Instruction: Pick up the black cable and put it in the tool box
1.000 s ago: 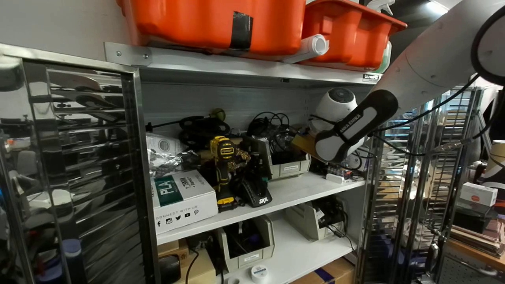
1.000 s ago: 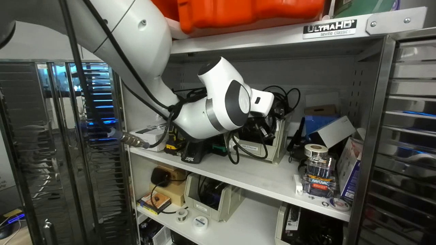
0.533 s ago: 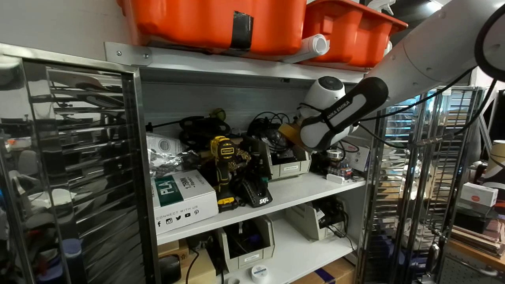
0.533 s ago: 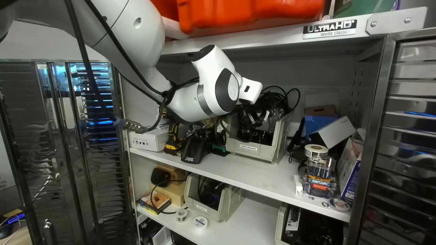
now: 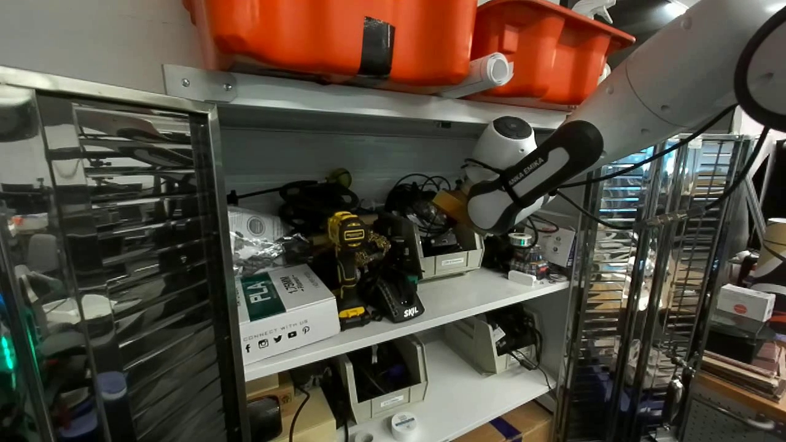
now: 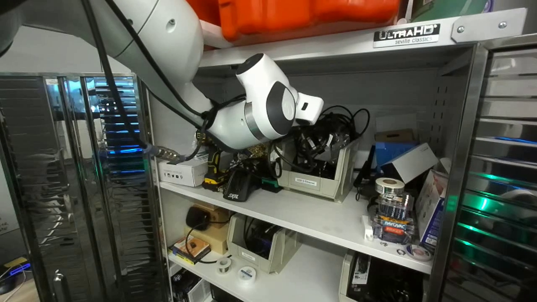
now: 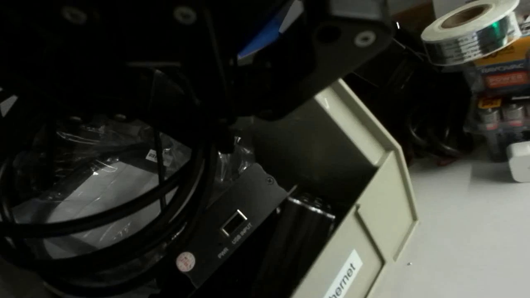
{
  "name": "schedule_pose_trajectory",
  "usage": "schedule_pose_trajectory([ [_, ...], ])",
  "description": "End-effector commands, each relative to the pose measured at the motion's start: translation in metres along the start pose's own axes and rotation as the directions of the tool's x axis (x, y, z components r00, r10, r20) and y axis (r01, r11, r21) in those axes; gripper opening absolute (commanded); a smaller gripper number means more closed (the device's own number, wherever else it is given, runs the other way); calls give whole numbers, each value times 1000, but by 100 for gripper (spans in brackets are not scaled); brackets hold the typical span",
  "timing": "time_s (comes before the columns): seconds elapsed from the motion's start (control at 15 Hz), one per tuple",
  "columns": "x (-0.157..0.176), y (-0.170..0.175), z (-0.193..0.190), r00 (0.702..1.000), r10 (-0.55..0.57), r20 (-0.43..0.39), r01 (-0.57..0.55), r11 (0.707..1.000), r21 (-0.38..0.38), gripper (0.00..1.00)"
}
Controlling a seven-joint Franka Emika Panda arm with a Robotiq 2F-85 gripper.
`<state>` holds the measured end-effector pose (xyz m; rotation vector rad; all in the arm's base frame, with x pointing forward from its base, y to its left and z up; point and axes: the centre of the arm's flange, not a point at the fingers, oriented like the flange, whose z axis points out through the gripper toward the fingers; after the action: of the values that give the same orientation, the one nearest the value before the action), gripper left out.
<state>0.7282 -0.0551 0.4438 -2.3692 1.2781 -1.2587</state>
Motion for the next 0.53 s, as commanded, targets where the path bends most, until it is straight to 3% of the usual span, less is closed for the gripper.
schedule_pose_trajectory([
  [0.0,13,-16,-2,999,-37,-25,36,999,-35,42],
  [0.47,12,-5,-21,995,-91,26,93,993,-72,95],
])
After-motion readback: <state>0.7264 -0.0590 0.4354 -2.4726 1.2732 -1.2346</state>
